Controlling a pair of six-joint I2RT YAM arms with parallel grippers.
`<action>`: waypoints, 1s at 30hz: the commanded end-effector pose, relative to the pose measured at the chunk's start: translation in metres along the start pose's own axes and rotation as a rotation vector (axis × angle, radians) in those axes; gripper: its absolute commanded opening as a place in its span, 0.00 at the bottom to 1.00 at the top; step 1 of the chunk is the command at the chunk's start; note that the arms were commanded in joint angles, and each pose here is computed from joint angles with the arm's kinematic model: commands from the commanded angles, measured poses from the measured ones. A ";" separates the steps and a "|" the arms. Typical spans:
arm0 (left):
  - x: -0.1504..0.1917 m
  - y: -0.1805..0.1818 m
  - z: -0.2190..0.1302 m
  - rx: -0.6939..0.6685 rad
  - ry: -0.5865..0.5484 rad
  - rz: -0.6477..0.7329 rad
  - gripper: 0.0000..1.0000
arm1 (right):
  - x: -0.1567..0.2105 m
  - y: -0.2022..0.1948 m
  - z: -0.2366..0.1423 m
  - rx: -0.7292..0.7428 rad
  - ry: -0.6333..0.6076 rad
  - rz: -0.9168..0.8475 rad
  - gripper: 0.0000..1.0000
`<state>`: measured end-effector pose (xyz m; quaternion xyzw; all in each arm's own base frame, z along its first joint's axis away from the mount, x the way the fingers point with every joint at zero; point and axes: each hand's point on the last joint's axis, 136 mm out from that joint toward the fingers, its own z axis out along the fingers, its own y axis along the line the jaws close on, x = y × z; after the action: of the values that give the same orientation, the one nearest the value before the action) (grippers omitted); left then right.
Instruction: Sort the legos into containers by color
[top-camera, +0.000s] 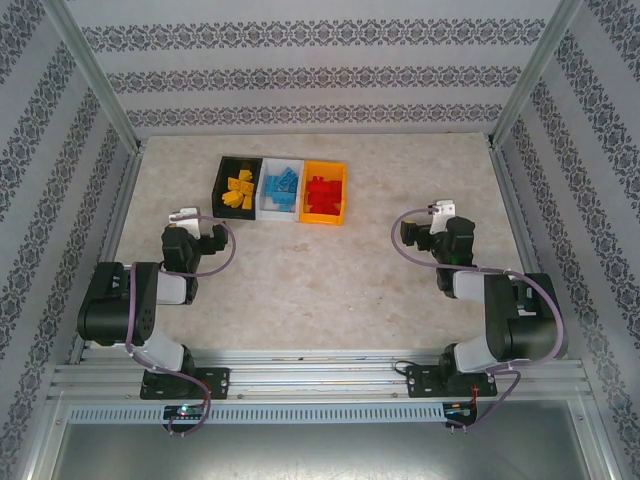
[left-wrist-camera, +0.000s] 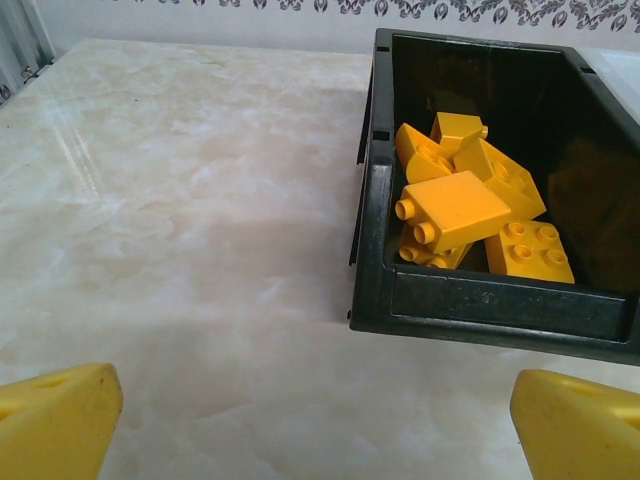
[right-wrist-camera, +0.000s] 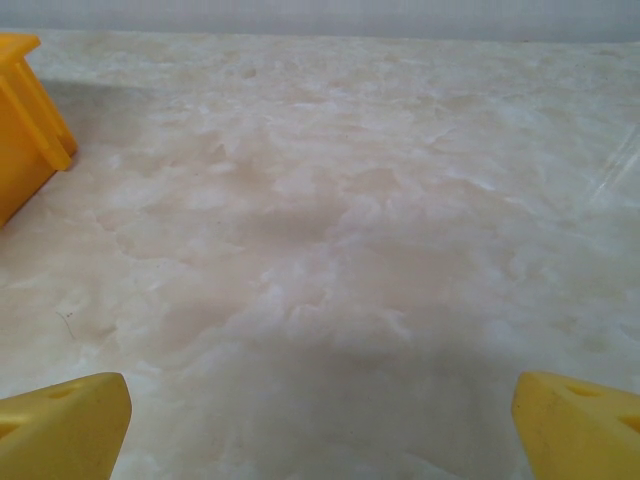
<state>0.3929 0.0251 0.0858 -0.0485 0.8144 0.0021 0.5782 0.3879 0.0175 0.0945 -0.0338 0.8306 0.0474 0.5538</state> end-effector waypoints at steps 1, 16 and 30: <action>-0.003 -0.007 0.003 0.025 -0.001 0.021 1.00 | -0.016 0.006 -0.003 -0.023 -0.112 -0.025 0.98; -0.002 -0.015 0.002 0.069 -0.004 0.039 1.00 | -0.013 -0.015 0.003 0.089 -0.073 0.029 0.98; -0.004 -0.008 -0.001 0.024 -0.024 0.026 1.00 | -0.013 -0.012 0.003 0.103 -0.077 0.004 0.98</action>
<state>0.3871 0.0270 0.0823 -0.0524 0.8141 0.0123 0.5783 0.3934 -0.0016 0.0999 0.0175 0.8159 -0.0113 0.5779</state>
